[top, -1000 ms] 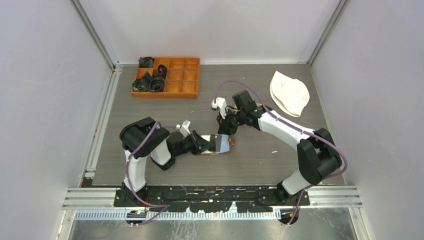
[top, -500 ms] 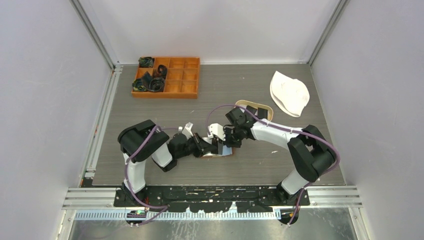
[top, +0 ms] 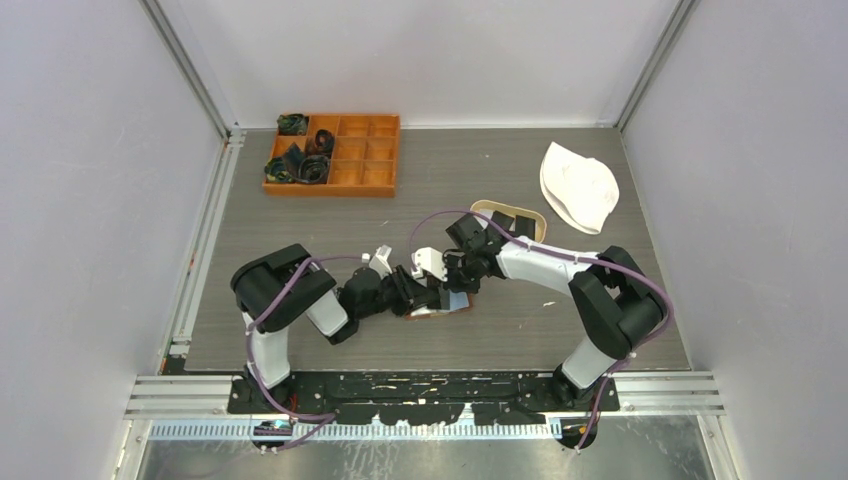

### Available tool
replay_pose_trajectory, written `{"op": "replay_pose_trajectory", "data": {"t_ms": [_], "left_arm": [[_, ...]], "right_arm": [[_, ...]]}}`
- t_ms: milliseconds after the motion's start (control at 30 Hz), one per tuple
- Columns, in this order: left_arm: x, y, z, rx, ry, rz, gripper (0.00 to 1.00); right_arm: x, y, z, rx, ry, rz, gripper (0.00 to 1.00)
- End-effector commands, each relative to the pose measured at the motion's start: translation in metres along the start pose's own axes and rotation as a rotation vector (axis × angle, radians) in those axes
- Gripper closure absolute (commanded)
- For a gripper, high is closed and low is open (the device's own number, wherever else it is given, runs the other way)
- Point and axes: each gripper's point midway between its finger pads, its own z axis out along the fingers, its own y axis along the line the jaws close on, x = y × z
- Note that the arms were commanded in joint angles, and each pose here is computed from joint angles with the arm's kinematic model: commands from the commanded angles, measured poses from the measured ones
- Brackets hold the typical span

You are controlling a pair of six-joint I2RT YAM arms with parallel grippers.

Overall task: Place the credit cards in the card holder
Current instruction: Insert the credit card into the card holder.

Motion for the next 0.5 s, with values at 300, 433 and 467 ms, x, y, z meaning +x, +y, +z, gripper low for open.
{"op": "replay_pose_trajectory", "data": {"t_ms": [300,433,467], "left_arm": [[-0.016,0.007,-0.018,-0.111,-0.028,0.103,0.7],[-0.02,0.009,-0.023,-0.148,-0.03,0.141,0.7],[-0.021,0.008,-0.023,-0.154,-0.029,0.146,0.71]], "right_arm": [[0.004,-0.001,0.005,-0.012,0.034,-0.013,0.9],[0.004,-0.001,0.005,-0.012,0.036,-0.013,0.9],[0.004,-0.002,0.005,-0.012,0.036,-0.012,0.9]]}}
